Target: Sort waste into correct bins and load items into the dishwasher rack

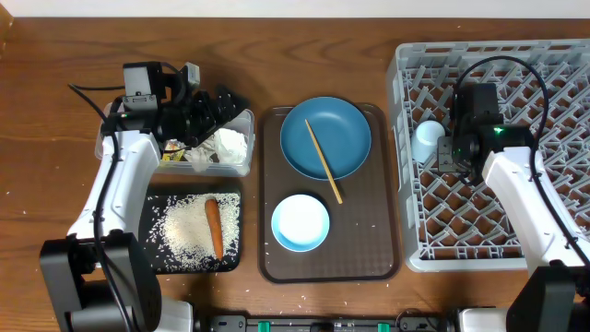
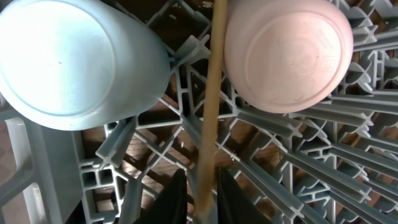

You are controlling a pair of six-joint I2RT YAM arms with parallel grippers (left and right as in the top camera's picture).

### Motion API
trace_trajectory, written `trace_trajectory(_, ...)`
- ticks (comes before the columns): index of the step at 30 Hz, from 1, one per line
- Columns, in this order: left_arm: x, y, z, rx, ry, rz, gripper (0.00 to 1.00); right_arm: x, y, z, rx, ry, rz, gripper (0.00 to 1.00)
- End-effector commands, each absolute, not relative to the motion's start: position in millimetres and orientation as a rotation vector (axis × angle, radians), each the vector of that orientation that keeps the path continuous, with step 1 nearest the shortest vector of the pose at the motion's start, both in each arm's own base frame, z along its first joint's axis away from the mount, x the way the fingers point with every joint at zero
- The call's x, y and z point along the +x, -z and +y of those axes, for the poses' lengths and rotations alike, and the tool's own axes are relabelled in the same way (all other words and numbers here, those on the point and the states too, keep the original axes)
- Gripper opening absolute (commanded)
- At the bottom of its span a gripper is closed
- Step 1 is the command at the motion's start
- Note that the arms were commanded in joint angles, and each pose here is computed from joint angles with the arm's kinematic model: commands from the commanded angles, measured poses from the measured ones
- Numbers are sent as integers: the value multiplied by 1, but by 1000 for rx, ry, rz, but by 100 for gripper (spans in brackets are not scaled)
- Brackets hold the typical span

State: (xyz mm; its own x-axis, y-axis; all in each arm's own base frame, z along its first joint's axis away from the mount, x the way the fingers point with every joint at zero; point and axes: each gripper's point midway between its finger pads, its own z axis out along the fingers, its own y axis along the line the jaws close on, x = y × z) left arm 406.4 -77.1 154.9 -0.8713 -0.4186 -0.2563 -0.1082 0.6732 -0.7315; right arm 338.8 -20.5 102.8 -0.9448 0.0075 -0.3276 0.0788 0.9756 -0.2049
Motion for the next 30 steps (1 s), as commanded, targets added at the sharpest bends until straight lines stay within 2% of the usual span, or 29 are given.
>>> trace_trajectory(1,407,-159,-77,-417,1065,2473,98,340,-105,-24,65,334,2786,16)
trace_trajectory(7,407,-159,-77,-417,1065,2473,98,340,-105,-24,65,335,2787,11)
trace_trajectory(11,407,-159,-77,-417,1065,2473,98,340,-105,-25,66,335,2787,15)
trace_trajectory(30,407,-159,-77,-417,1065,2473,98,349,-105,-10,192,190,2752,17)
